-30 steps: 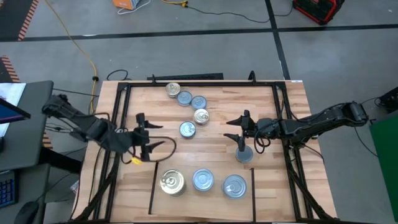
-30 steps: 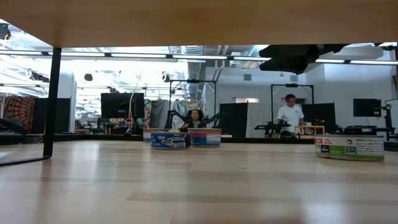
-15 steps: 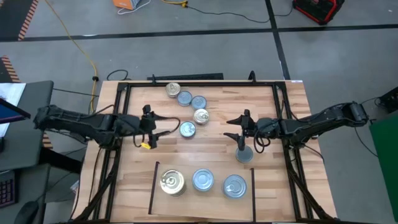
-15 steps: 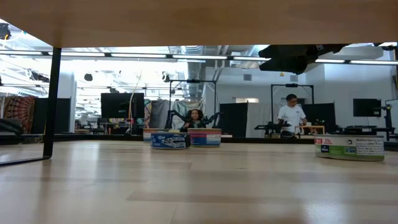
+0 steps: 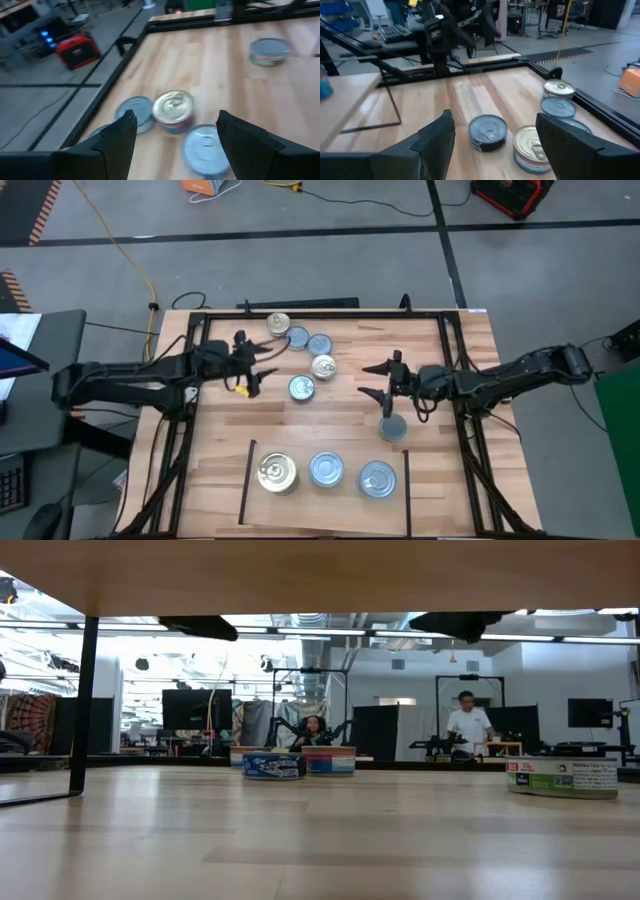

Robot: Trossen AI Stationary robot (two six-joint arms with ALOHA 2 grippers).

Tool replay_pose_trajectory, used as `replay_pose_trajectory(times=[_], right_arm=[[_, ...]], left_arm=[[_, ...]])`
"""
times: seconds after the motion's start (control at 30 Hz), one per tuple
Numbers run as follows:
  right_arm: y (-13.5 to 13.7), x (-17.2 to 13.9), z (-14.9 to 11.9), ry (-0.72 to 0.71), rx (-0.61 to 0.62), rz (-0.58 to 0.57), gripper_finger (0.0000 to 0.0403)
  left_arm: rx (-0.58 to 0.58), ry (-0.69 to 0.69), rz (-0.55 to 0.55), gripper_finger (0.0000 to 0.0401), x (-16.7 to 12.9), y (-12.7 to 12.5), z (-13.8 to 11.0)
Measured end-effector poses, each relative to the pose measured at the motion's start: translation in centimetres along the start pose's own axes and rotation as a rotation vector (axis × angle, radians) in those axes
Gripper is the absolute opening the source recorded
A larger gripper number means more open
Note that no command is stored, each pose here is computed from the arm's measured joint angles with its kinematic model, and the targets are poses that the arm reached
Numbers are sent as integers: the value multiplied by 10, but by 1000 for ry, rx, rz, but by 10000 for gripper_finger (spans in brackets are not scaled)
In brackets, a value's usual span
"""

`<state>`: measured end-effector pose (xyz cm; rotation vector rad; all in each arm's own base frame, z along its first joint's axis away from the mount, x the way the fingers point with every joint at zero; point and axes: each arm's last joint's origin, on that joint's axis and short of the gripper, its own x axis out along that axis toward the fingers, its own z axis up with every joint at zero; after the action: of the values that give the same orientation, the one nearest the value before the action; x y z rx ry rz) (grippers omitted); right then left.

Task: Stack canned seafood by type on shelf
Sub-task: Put the top blue and pink tuna can on the top of the left stacked tuna cans on the shelf

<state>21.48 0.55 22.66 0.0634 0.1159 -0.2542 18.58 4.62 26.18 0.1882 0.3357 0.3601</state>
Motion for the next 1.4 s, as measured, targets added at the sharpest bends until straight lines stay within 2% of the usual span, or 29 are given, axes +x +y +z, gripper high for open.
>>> replay_pose_trajectory(times=[0.27,0.4,0.5,0.7,0.77,0.9,1.07,1.27,1.4], right_arm=[[-14,3,-3,36,-32,-69,302],[-23,5,-2,37,-72,-109,302],[-30,6,-2,39,-102,-140,302],[-42,8,0,41,-169,-165,302],[-47,8,0,41,-172,-144,302],[-59,9,1,41,-170,-114,302],[-70,9,2,45,-211,-134,302],[-73,10,9,11,-218,-44,302],[-71,11,12,4,-252,-26,302]], left_arm=[[-42,57,199,264,35,38,-16],[12,177,223,264,57,57,-41],[101,267,228,262,70,65,-58],[321,392,170,246,93,64,-84],[351,436,186,238,98,62,-91],[399,507,310,220,105,61,-98],[472,505,311,199,115,61,-96],[538,583,293,186,131,61,-107],[613,677,361,179,141,62,-113]])
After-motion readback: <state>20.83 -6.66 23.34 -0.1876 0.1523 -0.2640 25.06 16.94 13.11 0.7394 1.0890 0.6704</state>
